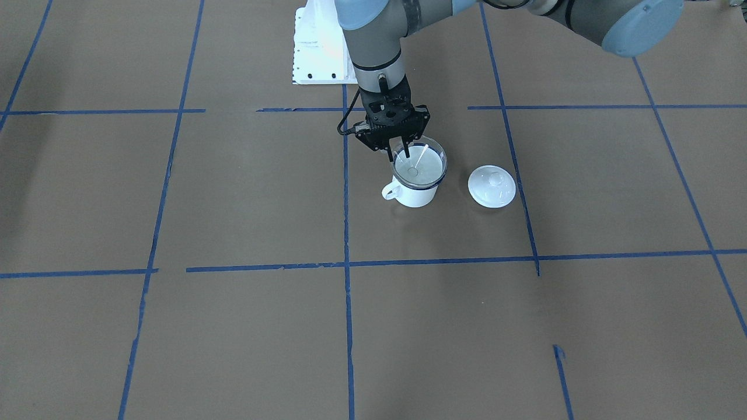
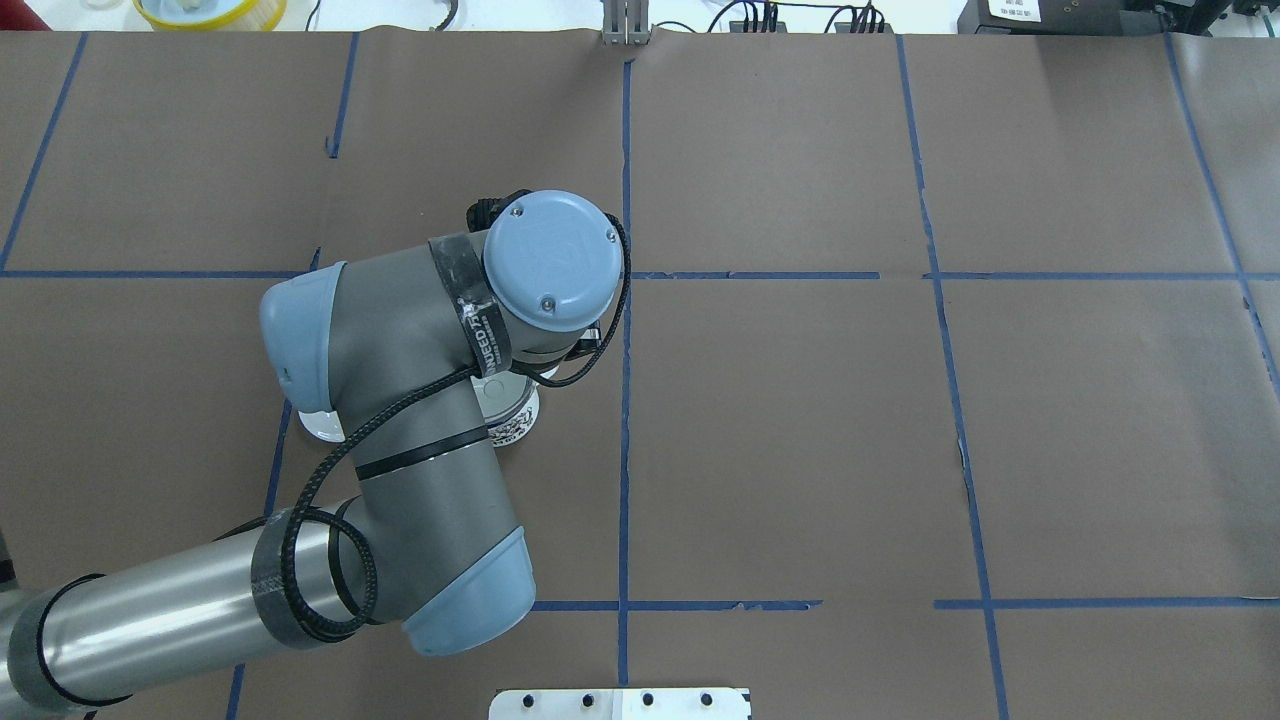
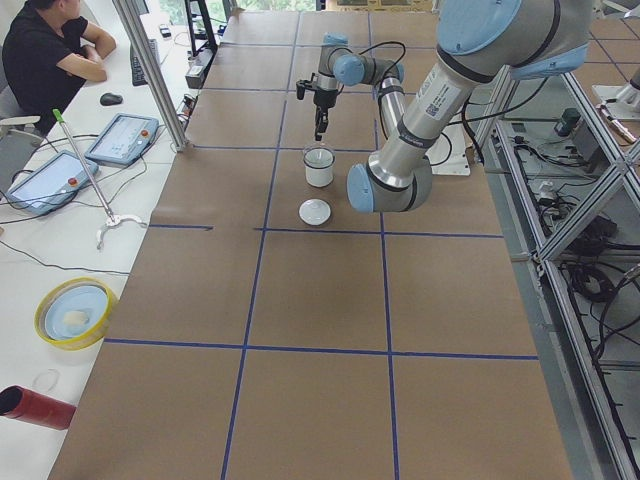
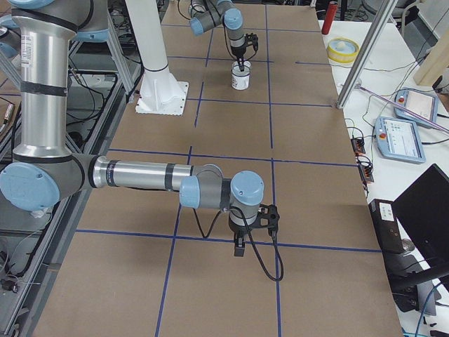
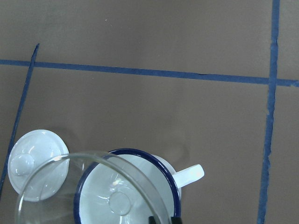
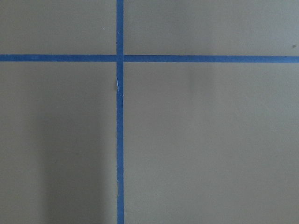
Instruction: Place funnel on cup
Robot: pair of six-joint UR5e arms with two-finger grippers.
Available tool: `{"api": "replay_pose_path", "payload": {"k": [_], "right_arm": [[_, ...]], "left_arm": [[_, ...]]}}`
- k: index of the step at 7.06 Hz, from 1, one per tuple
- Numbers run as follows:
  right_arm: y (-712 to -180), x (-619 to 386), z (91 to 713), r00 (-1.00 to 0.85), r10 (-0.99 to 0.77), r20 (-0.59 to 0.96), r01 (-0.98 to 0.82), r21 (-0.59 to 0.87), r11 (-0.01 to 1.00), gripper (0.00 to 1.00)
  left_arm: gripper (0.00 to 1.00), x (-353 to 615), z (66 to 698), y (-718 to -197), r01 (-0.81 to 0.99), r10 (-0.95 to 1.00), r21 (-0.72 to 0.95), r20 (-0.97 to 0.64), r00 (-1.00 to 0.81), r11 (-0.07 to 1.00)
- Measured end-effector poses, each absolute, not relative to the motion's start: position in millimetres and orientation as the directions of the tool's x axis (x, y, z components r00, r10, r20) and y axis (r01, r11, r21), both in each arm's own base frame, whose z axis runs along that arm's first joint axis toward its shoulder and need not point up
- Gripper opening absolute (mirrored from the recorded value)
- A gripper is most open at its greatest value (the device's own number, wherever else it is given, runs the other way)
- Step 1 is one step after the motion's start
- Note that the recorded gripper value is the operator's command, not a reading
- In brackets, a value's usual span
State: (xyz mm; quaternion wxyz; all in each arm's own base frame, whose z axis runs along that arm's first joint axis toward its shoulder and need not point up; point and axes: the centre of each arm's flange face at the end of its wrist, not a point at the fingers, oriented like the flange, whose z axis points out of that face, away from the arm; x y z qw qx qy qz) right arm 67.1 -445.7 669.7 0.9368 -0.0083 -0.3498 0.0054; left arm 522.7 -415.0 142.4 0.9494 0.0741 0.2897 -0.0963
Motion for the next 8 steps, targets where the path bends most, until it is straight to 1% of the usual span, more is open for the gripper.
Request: {"api": "replay_pose_path", "payload": {"k": [2, 5, 6, 7, 8], "right_arm": [[-445.5, 67.1, 669.9, 0.755, 0.016, 0.655, -0.004, -0.020, 1.000, 1.00], [-445.4, 67.2, 670.0, 0.755, 0.016, 0.655, -0.004, -0.020, 1.000, 1.00], [-445.4, 67.2, 670.0, 0.755, 0.016, 0.655, -0.004, -0.020, 1.000, 1.00], [-445.4, 67.2, 670.0, 0.755, 0.016, 0.655, -0.004, -0.020, 1.000, 1.00], [-445.4, 67.1, 670.0, 0.755, 0.016, 0.655, -0.004, -0.020, 1.000, 1.00]], "left_arm": [[1.00, 517.4, 153.0, -415.4, 0.239, -0.135, 0.107, -0.578, 0.805, 0.965], [1.00, 461.5, 127.9, -402.9, 0.275, -0.116, 0.138, -0.666, 0.737, 0.951], [1.00, 434.5, 118.1, -411.3, 0.294, -0.108, 0.158, -0.691, 0.715, 0.942], [1.00, 401.4, 112.4, -430.0, 0.306, -0.090, 0.183, -0.710, 0.698, 0.934], [1.00, 360.9, 119.6, -457.0, 0.302, -0.069, 0.193, -0.732, 0.678, 0.934]]}}
